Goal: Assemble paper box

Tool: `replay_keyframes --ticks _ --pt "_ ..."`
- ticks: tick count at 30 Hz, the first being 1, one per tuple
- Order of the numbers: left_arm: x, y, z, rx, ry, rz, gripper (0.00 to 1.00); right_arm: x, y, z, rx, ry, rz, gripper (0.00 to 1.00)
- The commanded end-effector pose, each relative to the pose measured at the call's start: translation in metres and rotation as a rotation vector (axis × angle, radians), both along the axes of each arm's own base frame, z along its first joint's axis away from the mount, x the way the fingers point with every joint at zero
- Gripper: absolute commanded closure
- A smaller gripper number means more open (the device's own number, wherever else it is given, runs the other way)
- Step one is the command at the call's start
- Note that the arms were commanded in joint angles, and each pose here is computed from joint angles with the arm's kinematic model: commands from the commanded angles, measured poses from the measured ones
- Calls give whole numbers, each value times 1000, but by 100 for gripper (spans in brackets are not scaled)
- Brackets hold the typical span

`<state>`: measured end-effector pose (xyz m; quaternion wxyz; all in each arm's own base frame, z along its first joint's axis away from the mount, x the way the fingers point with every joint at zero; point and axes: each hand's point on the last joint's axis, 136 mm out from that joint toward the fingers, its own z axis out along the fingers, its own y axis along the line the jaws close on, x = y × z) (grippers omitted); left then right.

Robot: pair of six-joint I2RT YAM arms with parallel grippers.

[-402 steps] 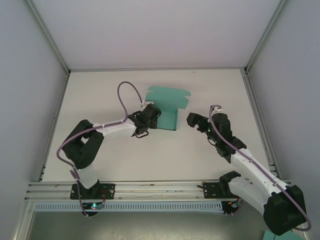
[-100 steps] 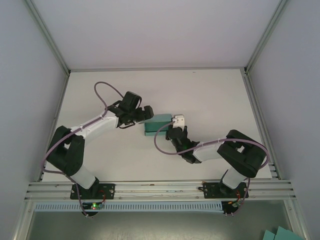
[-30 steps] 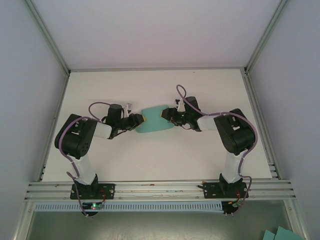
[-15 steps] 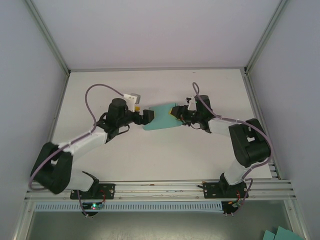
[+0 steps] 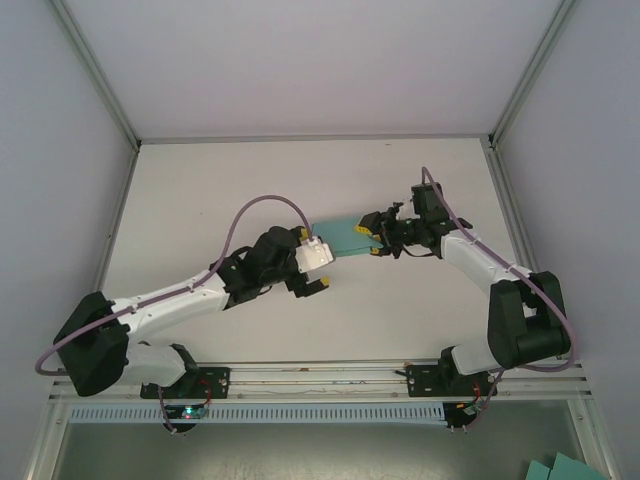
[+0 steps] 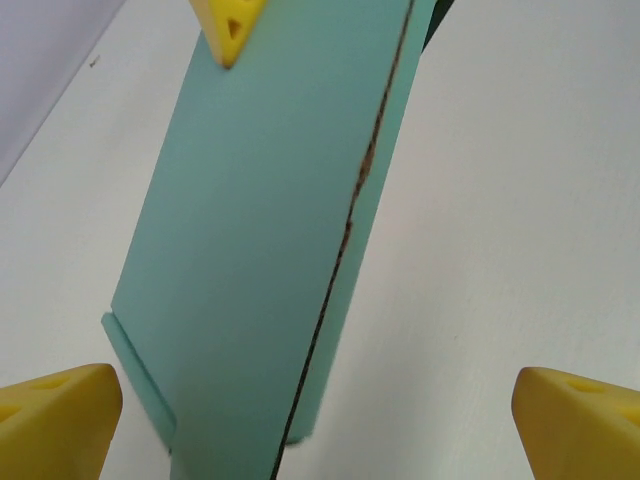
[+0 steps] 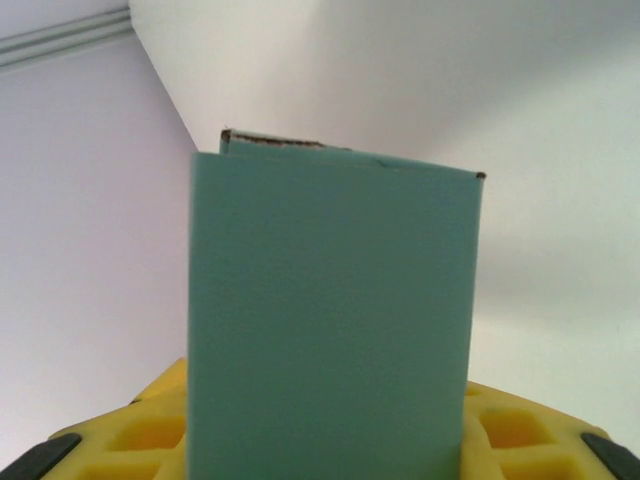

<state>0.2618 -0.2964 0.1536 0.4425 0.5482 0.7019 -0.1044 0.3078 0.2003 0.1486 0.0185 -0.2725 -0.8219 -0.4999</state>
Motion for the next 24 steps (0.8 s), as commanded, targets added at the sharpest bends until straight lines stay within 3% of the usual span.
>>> replay_keyframes --ticks 1,4,7,10,13,18,22,23,24 --pt "18 1 4 91 -125 20 0 -17 3 8 45 113 10 62" --pt "30 -4 2 113 -173 43 0 -19 5 15 61 117 9 62" --pt "31 -12 8 86 -214 32 7 -24 8 17 66 127 26 62" --pt "33 -14 15 47 -255 34 18 -29 13 18 72 129 47 62" --pt "33 -17 19 29 -268 32 36 -34 15 14 70 143 66 62" --pt "36 -16 14 54 -265 41 51 -36 16 15 72 138 75 54" --pt "29 -19 9 59 -209 -4 58 -26 6 19 22 40 45 22" --pt "28 -20 8 63 -186 -11 62 -19 -2 19 -16 -13 20 2" --pt "28 -19 5 67 -163 -8 63 -12 -13 19 -59 -67 -7 2"
